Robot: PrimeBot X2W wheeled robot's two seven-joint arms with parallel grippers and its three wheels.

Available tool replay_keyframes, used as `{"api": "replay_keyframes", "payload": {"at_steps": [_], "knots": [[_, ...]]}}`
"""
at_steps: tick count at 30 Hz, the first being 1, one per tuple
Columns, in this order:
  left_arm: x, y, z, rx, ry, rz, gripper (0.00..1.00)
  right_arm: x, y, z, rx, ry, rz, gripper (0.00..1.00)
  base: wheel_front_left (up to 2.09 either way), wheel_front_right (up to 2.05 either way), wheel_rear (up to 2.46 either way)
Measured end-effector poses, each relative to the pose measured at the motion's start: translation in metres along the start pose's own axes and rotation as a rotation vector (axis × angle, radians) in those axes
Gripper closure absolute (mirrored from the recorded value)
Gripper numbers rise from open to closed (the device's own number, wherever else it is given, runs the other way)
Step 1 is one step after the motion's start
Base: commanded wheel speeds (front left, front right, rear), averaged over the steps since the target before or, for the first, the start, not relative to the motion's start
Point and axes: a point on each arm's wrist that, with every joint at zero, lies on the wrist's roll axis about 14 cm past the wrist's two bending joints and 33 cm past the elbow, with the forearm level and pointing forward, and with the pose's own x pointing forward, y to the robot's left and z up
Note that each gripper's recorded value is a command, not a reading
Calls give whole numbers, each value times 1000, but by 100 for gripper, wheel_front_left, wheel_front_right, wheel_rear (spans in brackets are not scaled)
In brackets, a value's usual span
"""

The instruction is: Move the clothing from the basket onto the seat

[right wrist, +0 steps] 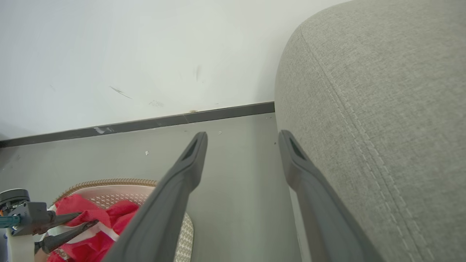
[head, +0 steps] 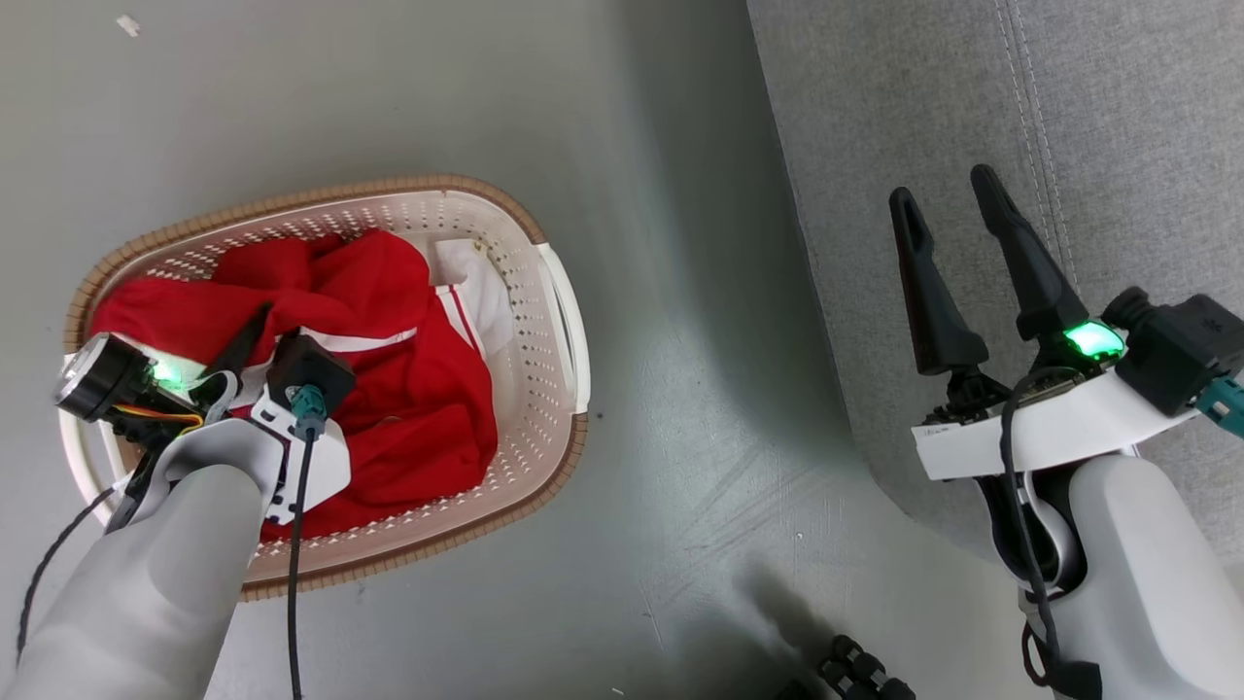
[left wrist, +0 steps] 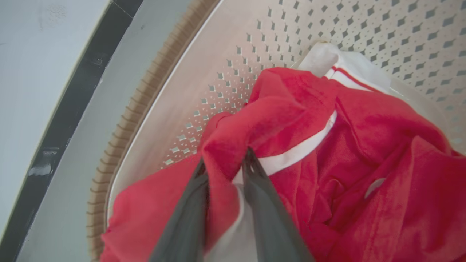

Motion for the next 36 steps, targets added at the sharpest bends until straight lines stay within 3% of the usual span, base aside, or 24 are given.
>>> {"api": "replay_keyframes", "payload": {"at_steps": [2, 13, 24, 36], "knots": [[2, -4, -5, 3, 14, -11, 100, 1, -2, -2, -4, 4, -3, 0, 0, 0, 0], [7, -19, 23, -98, -75, -21, 100, 7, -10, -1, 1, -4, -23, 0, 0, 0, 0], [-6, -8, 42, -212, -132, 30, 100, 11, 0, 3, 19, -16, 1, 0, 0, 0, 0], [-31, 43, 95, -271, -289, 156, 100, 16, 15, 23, 36, -66, 42, 0, 0, 0, 0]]}}
